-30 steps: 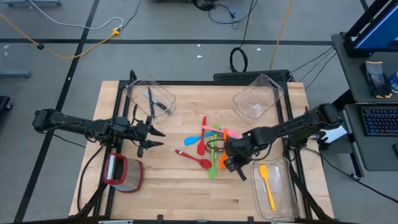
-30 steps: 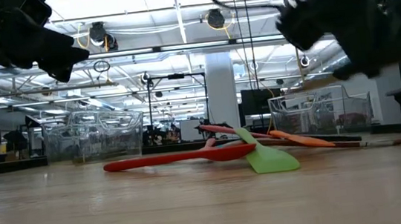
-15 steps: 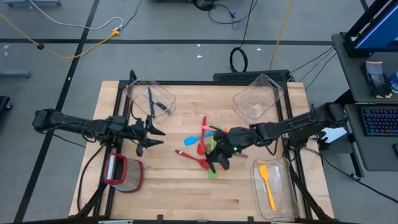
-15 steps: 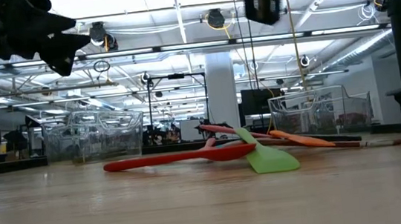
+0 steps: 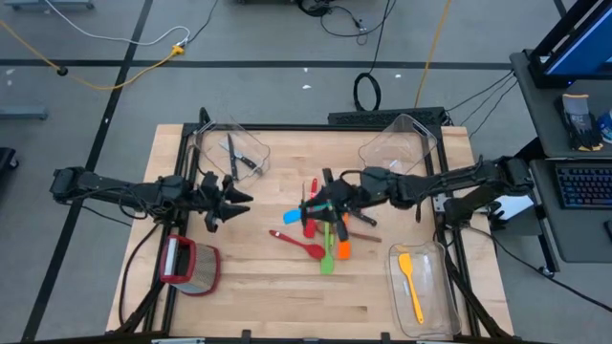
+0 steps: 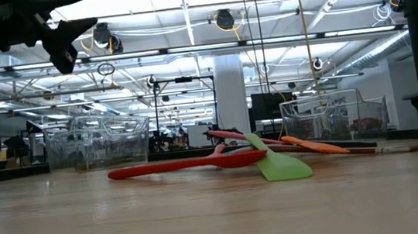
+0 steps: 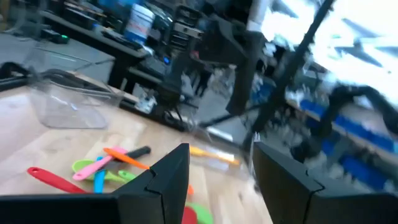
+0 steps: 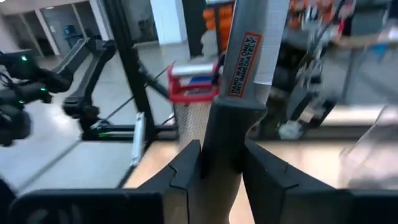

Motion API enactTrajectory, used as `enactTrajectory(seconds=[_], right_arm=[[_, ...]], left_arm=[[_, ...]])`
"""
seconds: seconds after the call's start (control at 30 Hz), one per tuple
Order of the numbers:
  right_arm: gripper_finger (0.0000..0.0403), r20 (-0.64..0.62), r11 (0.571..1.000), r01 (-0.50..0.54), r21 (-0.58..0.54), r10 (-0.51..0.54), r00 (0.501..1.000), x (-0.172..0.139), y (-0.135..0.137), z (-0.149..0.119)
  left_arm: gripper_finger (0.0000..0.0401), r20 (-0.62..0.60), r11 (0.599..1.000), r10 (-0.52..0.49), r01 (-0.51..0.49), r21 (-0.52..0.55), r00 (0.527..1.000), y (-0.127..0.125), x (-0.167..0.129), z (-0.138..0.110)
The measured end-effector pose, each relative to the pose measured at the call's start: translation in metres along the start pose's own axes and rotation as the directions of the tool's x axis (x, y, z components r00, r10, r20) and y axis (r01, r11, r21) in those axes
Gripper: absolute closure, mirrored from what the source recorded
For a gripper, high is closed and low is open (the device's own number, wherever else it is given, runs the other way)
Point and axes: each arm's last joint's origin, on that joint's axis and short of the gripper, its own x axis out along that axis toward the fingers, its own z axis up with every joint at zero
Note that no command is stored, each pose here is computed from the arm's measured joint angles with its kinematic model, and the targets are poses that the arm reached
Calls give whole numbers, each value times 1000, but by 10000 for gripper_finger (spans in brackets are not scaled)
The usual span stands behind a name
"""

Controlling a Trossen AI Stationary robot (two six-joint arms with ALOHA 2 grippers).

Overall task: Pick & Place Kitchen Items
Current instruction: Put the black kitchen knife into the top left transparent bin

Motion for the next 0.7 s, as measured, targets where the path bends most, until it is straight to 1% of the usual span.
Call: enactTrajectory(seconds=[0.13, 0.23, 0.37, 0.47, 0.6, 0.7], right_arm=[[319, 84, 992, 26, -125, -15, 996, -3, -12, 9], [319, 118, 979, 40, -199, -17, 993, -5, -19, 14], [319, 161, 965, -41, -259, 85, 983, -9, -27, 20], [319, 160, 954, -108, -279, 157, 975, -12, -32, 22], [320, 156, 921, -229, -314, 288, 945, -16, -37, 25], [320, 161, 907, -288, -307, 348, 923, -19, -41, 28]], left_arm=[[219, 71, 997, 66, -63, -51, 995, 1, 0, 4], [219, 112, 991, 116, -107, -84, 987, 2, 0, 6], [219, 141, 982, 163, -148, -115, 976, 3, -1, 7], [219, 159, 980, 178, -160, -120, 971, 3, -1, 9], [219, 176, 977, 194, -174, -124, 965, 3, -1, 10], [219, 183, 974, 210, -189, -127, 960, 4, -1, 10]])
